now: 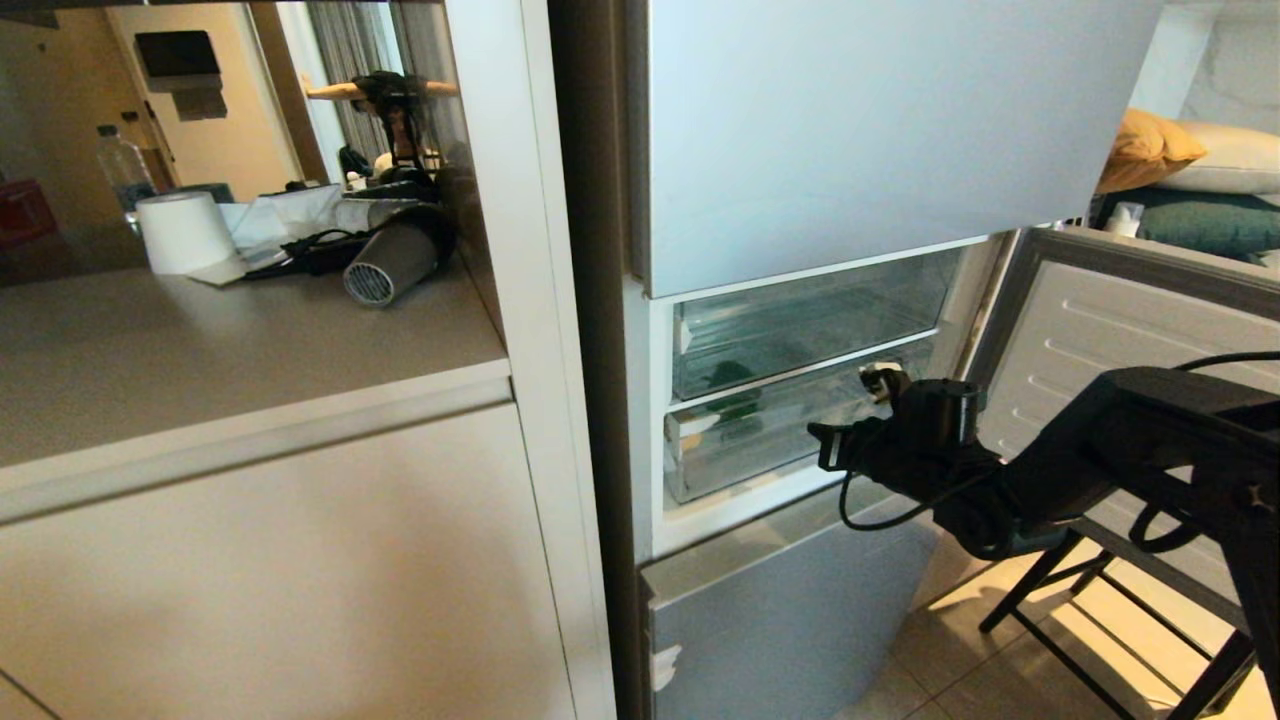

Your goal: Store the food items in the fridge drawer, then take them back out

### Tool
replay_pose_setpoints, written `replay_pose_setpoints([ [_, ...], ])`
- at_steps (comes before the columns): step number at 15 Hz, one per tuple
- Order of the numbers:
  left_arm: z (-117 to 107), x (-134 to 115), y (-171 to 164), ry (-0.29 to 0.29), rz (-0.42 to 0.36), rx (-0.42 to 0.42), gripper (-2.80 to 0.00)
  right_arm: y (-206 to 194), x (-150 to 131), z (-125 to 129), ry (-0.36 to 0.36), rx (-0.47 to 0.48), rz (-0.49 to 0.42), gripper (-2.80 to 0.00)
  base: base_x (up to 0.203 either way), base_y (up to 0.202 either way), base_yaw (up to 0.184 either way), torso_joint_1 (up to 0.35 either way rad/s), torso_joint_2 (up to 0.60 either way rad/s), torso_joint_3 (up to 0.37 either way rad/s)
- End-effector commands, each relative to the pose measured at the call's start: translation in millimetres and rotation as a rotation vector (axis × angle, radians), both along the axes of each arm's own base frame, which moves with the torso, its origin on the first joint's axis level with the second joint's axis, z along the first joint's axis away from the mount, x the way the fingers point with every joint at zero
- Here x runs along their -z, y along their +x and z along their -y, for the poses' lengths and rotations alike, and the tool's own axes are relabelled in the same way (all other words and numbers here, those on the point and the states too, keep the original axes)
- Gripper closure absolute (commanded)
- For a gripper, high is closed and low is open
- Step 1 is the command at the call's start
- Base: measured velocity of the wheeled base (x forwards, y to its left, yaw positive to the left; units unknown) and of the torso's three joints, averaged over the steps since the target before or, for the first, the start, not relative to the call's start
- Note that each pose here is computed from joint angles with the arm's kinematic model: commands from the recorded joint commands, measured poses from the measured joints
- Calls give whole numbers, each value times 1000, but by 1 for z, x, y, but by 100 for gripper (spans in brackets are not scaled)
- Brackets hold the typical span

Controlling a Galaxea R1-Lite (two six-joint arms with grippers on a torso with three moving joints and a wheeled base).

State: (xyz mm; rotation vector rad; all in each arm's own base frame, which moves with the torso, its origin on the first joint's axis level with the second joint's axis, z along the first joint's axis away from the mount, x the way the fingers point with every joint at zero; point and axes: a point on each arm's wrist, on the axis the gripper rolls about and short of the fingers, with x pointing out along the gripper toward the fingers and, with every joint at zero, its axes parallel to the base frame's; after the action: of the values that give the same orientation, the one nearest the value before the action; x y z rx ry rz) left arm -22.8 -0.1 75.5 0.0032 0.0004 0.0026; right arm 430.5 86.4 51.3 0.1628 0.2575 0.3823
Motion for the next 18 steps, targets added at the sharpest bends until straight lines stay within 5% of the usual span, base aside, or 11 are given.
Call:
replay_pose_setpoints([
  [1,0,0,0,0,0,-1,0,-24,-27,2,4,-4,21,0,0,0,0,0,0,0],
  [9,0,0,0,0,0,-1,0,-195,-106,35,-37,60,107,0,0,0,0,0,0,0],
  [12,0,0,0,0,0,-1,0,-270,-122,52,-64,97,240,0,0,0,0,0,0,0],
  [18,0,0,0,0,0,-1,0,-382,-120,80,-184,355,529,0,0,0,0,0,0,0],
])
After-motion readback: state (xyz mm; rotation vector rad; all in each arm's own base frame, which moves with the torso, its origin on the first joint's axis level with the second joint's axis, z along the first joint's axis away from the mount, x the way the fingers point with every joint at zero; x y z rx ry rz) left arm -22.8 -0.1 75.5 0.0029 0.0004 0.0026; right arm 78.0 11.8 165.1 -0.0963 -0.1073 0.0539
